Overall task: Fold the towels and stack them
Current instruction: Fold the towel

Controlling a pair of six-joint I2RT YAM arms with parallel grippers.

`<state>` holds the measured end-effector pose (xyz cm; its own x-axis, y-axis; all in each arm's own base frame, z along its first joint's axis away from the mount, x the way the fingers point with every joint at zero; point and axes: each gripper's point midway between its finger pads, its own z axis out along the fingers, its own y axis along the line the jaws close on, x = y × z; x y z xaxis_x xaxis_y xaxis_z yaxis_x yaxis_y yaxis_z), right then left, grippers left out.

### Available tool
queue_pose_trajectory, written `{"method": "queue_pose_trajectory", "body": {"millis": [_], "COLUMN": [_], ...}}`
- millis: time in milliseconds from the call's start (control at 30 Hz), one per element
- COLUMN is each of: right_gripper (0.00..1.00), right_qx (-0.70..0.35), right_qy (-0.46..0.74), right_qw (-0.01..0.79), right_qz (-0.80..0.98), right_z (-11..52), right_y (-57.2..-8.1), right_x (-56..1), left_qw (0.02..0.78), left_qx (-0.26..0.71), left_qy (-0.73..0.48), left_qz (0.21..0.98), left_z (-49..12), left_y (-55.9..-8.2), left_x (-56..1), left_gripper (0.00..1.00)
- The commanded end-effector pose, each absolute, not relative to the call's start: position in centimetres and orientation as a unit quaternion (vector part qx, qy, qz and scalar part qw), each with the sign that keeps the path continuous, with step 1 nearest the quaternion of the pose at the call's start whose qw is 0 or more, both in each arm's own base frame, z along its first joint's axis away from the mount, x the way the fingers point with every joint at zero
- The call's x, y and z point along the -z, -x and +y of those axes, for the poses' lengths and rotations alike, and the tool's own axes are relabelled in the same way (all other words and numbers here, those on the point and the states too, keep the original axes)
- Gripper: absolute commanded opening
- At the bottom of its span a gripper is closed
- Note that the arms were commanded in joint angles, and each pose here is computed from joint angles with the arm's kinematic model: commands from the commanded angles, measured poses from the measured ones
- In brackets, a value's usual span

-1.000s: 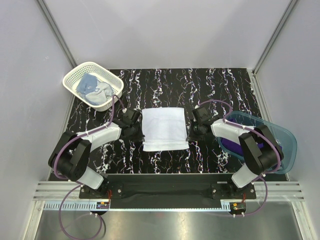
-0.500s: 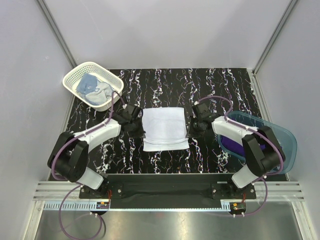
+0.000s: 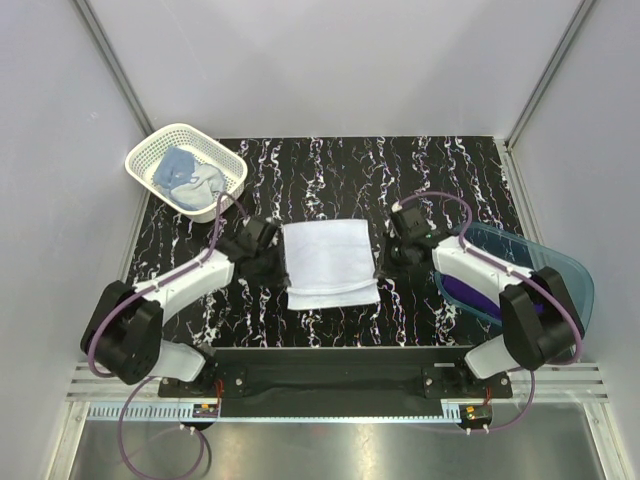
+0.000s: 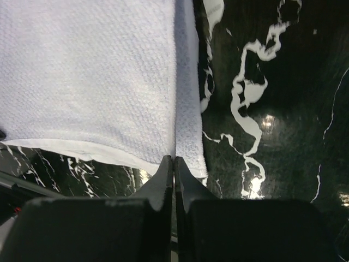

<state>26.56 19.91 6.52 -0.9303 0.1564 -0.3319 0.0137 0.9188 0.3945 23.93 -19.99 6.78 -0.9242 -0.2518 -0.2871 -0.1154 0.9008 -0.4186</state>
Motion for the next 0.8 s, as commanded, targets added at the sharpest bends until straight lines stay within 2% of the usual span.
{"method": "queue_pose_trajectory", "body": {"millis": [0,200,300,433,567,600,767], "right_gripper": [0.00,0.00,0.00,0.00,0.00,0.00,0.00], "right_qx": [-0.225,-0.231,-0.220,-0.214,-0.231,-0.229,-0.236], "right_qy": [-0.038,-0.041,-0.030,-0.009,0.002,0.002,-0.013], "right_qw": [0.170,0.153,0.169,0.200,0.194,0.178,0.166], "right_qz": [0.959,0.960,0.960,0.956,0.953,0.957,0.957], "right_z": [20.6,20.8,21.0,21.3,20.9,20.5,19.4], "right_y": [-24.9,-24.4,-25.9,-27.9,-25.8,-24.5,-21.8], "right_x": [-5.7,-3.2,-4.8,-9.6,-11.5,-10.6,-8.3], "left_qw": [0.144,0.134,0.136,0.176,0.181,0.175,0.151], "left_qx": [0.230,0.215,0.193,0.203,0.216,0.229,0.243], "left_qy": [0.101,0.103,0.097,0.080,0.079,0.079,0.086], "left_qz": [0.957,0.962,0.967,0.960,0.956,0.954,0.954], "left_z": [-20.5,-20.3,-19.9,-20.6,-20.2,-20.6,-20.4], "left_y": [-21.9,-21.6,-22.2,-24.0,-22.6,-22.1,-19.5], "left_x": [-4.8,-3.2,-4.1,-9.7,-11.4,-11.4,-8.0], "left_gripper": [0.00,0.00,0.00,0.00,0.00,0.00,0.00]}}
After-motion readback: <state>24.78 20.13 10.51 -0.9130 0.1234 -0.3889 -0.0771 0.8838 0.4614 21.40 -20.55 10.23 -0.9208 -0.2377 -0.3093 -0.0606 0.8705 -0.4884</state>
